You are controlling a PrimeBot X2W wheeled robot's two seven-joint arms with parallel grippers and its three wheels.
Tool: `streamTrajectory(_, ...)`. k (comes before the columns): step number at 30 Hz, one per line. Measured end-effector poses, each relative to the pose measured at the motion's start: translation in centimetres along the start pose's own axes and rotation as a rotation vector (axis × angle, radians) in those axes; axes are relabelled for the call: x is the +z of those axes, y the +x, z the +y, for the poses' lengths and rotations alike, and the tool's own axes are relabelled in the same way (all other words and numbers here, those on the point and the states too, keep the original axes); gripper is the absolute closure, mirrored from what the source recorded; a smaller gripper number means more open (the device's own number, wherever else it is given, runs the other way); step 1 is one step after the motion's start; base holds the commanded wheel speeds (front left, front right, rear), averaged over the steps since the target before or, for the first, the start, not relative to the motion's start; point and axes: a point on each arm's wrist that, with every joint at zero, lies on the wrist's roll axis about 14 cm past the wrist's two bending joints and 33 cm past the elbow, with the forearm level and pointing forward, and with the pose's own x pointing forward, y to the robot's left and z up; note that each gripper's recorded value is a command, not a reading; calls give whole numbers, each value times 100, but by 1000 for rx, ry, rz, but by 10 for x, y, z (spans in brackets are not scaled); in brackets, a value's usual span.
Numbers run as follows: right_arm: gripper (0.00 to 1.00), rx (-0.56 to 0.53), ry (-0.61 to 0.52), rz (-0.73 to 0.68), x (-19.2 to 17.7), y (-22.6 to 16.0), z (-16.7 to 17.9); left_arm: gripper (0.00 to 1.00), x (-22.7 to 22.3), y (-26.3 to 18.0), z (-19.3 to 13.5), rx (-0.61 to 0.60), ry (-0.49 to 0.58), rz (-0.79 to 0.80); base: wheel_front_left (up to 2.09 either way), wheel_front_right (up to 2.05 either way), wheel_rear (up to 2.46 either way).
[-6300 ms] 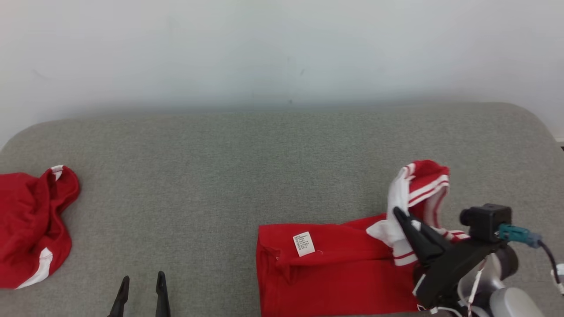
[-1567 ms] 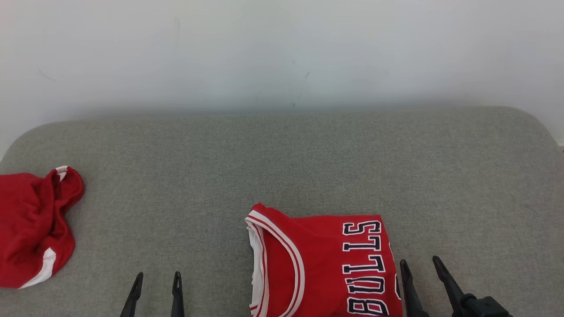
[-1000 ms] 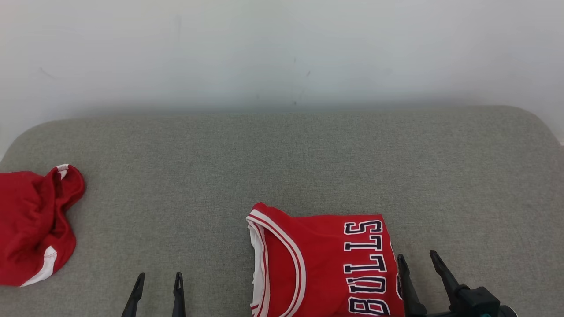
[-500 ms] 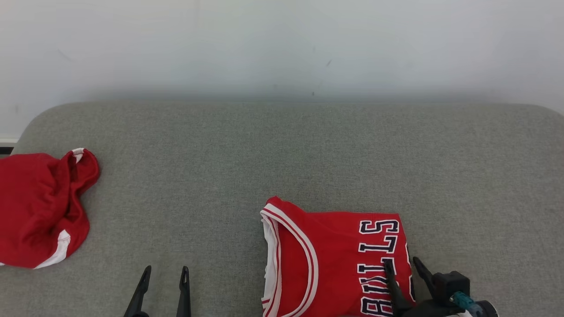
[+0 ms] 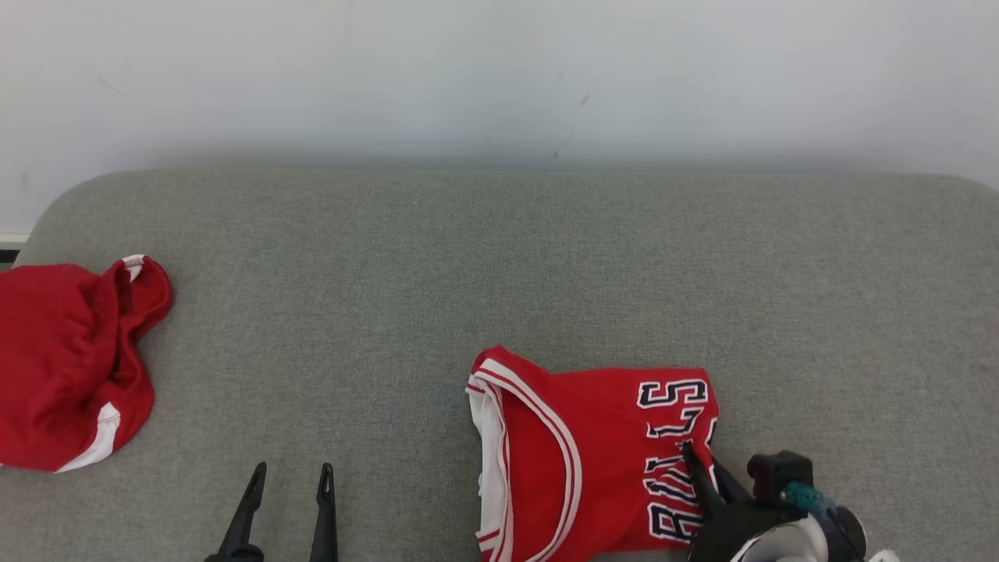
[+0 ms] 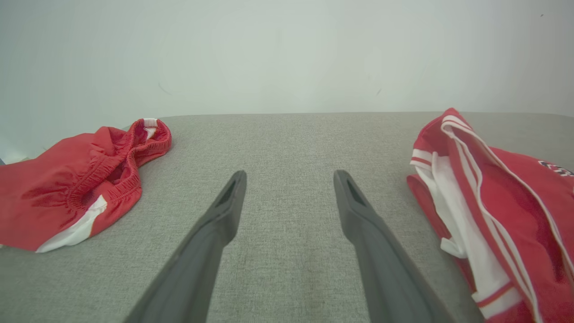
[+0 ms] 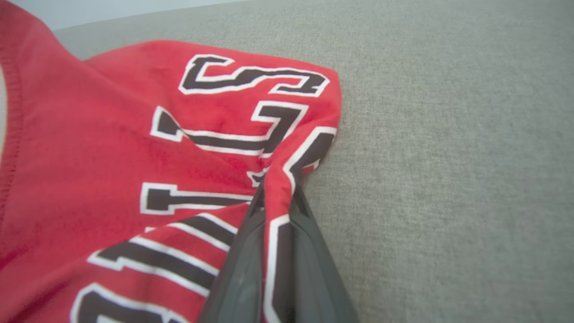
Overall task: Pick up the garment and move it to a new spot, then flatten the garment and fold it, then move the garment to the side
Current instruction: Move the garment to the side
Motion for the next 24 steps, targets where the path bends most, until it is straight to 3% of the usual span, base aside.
streamTrajectory(14, 100, -108, -157, -200, 128, 65, -90, 0, 2, 44, -9, -35, -18, -18, 0, 0, 0)
streamTrajectory(24, 100, -249, -299, -154, 159, 93, -181, 0, 0, 87, -19, -100, -4, -50, 0, 0, 0)
